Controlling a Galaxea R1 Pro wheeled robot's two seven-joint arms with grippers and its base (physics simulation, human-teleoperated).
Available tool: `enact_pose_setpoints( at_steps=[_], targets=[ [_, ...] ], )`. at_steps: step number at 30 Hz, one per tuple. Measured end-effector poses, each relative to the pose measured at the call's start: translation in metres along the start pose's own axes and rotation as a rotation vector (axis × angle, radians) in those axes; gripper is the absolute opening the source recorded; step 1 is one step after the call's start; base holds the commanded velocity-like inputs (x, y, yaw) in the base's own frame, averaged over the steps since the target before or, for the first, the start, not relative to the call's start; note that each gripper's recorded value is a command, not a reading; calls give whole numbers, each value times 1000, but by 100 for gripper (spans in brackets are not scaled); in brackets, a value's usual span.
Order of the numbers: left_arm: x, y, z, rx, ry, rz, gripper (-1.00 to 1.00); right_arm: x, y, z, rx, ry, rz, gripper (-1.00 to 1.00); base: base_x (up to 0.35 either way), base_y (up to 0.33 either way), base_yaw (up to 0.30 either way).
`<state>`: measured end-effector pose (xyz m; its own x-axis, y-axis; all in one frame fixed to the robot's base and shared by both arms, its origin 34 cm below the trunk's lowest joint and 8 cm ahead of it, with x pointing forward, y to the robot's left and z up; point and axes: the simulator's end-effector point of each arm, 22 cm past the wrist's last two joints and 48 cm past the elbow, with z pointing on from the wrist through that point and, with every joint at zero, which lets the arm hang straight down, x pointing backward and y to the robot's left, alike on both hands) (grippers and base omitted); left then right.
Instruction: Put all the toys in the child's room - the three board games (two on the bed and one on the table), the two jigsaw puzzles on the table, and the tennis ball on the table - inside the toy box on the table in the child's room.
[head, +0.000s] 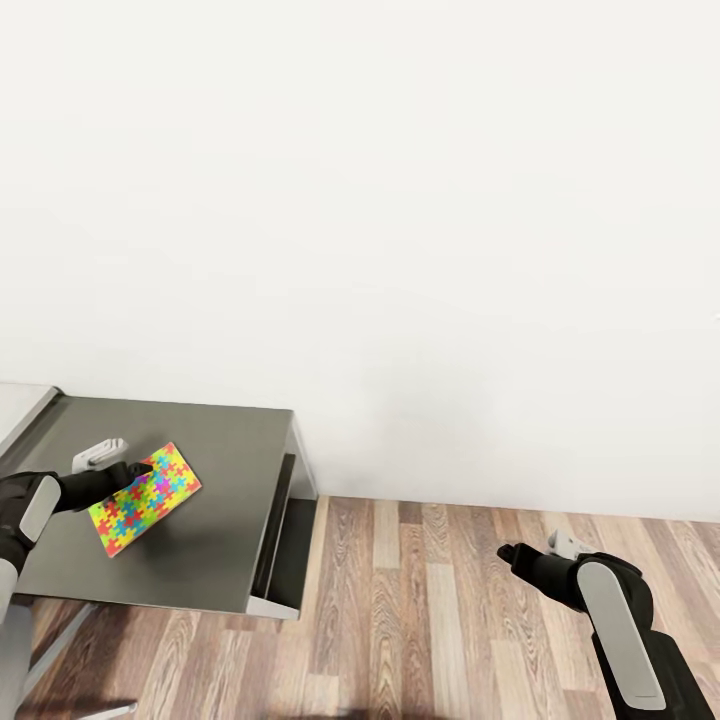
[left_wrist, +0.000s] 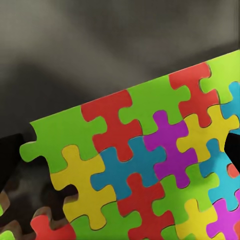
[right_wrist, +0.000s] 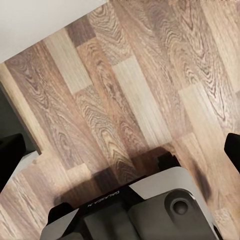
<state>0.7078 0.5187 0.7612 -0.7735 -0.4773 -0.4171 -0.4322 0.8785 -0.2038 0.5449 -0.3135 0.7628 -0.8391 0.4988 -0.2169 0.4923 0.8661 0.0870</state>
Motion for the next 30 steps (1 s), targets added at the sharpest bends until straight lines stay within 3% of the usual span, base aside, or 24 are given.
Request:
enact_pose_setpoints(
  at_steps=[30],
  targets=[
    [1,0,-1,1,4,-3,100,-1,4,-2,-15,-4,0,100,0,-47,-24]
  ],
)
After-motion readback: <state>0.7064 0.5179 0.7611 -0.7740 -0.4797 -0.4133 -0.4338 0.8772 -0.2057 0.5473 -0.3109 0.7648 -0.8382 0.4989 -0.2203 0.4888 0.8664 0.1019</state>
